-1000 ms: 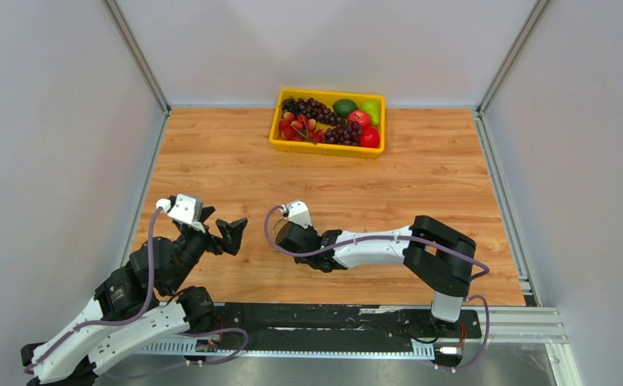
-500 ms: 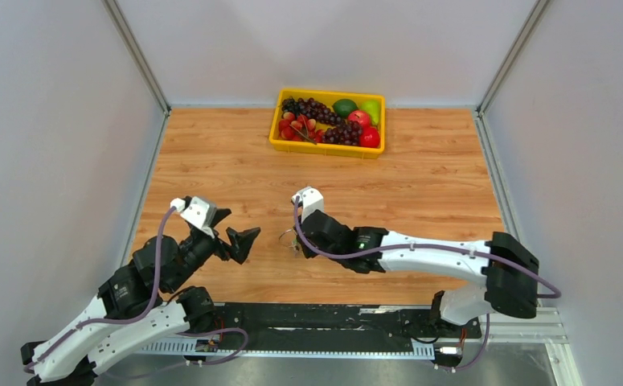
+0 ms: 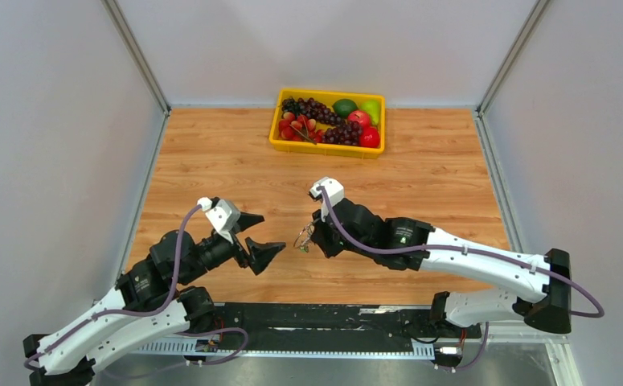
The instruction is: Put the keys on the keyring
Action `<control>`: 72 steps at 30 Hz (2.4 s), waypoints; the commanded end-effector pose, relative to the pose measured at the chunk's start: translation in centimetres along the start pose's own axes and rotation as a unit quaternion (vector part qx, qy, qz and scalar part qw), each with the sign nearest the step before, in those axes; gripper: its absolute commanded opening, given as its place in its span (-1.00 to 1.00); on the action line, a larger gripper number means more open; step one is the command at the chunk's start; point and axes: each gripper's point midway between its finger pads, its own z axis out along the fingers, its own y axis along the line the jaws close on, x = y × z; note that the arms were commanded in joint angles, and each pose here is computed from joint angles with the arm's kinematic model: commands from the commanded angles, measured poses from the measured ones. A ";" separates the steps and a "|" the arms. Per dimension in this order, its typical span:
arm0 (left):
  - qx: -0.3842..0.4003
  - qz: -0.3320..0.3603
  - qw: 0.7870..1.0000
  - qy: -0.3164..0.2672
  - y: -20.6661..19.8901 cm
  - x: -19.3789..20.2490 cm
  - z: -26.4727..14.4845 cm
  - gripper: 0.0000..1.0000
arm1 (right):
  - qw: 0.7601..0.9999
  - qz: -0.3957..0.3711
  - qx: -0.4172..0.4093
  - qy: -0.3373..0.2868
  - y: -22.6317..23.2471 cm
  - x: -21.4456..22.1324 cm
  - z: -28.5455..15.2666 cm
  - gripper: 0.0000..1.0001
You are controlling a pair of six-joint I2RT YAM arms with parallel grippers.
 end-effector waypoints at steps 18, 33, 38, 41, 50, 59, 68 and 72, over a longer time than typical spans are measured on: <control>0.163 -0.024 0.986 -0.011 -6.1 -0.1 2.6 1.00 | 0.995 0.056 -0.082 0.019 2.2 -3.5 -8.0 -1.00; 0.160 0.019 0.986 -0.044 -5.7 0.7 4.3 1.00 | 0.991 0.079 -0.102 0.035 3.9 -5.2 -8.9 -1.00; 0.153 0.027 0.987 -0.044 -5.5 0.9 4.6 1.00 | 0.991 0.080 -0.102 0.036 4.2 -5.7 -8.8 -1.00; 0.144 0.031 0.988 -0.040 -5.1 1.1 4.7 1.00 | 0.990 0.082 -0.111 0.018 4.6 -7.3 -9.7 -1.00; 0.126 0.031 0.991 -0.027 -4.5 1.7 4.6 0.78 | 0.990 0.082 -0.111 0.037 4.7 -6.4 -9.4 -1.00; 0.123 0.029 0.992 -0.025 -4.3 2.1 4.3 0.34 | 0.991 0.084 -0.097 0.025 4.2 -7.2 -9.9 -1.00; 0.128 0.027 0.991 -0.028 -4.6 1.6 4.0 -0.43 | 0.992 0.082 -0.088 0.026 3.9 -7.0 -9.6 -1.00; 0.124 0.026 0.992 -0.024 -4.7 0.2 3.8 -0.53 | 0.993 0.079 -0.080 0.029 3.6 -6.7 -9.3 -1.00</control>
